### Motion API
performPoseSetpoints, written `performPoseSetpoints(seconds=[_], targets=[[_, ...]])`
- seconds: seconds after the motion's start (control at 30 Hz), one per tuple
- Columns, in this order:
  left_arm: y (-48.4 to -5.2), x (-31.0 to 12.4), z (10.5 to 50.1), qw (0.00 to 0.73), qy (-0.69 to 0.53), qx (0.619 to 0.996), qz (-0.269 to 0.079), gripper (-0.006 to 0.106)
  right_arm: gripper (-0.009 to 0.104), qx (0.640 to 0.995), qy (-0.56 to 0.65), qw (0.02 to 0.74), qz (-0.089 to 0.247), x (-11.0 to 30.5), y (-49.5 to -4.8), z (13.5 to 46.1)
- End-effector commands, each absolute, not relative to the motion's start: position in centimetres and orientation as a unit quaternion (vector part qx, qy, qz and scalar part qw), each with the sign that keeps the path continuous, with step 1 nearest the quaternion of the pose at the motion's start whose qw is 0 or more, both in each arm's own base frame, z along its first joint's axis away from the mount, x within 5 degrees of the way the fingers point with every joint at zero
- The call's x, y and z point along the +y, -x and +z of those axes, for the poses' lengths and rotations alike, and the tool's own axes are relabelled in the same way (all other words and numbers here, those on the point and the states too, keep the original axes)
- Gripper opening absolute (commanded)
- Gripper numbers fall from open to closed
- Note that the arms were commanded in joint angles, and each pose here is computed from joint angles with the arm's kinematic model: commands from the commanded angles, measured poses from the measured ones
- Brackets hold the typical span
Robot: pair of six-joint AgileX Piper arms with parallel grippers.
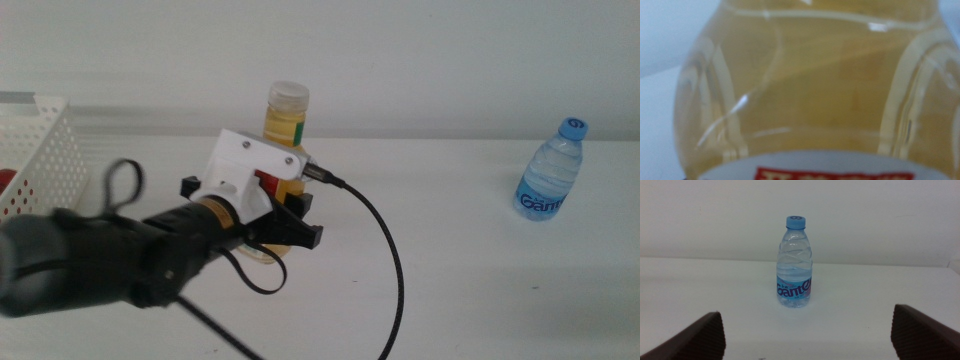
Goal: Use arms to grab the bottles and put them into the dustbin to the left of the table.
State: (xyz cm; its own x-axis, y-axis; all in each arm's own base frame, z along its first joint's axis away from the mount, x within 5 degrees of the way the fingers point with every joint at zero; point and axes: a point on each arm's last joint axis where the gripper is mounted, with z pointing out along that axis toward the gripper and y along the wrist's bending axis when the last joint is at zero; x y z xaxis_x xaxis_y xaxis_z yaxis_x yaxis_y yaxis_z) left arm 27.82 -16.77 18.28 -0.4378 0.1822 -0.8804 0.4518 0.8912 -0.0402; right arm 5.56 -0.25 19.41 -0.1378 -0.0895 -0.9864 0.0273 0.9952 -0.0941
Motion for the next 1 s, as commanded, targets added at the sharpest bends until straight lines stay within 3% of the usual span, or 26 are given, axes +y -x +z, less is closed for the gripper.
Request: performPoseSetpoints(seconds=[0.0,0.5,0.73,0.97], targets=[[-27.0,-16.1,20.5,0.494,-0.181,0.839,-0.142,-0.002,0.088,0.753,0.02,0.656,-0.049,-0.3,-5.4,18.2],[-22.8,-11.6,28.2,0.345,-0.184,0.91,-0.137,-0.002,0.088,0.753,0.02,0.656,-0.049,-0.3,-5.4,18.2],[-22.9,-10.2,32.9,0.287,-0.209,0.93,-0.094,-0.002,0.088,0.753,0.02,0.656,-0.049,-0.3,-5.4,18.2],[-23.9,-7.2,34.5,0.243,-0.199,0.948,-0.052,-0.002,0.088,0.753,0.02,0.656,-0.049,-0.3,-5.4,18.2]])
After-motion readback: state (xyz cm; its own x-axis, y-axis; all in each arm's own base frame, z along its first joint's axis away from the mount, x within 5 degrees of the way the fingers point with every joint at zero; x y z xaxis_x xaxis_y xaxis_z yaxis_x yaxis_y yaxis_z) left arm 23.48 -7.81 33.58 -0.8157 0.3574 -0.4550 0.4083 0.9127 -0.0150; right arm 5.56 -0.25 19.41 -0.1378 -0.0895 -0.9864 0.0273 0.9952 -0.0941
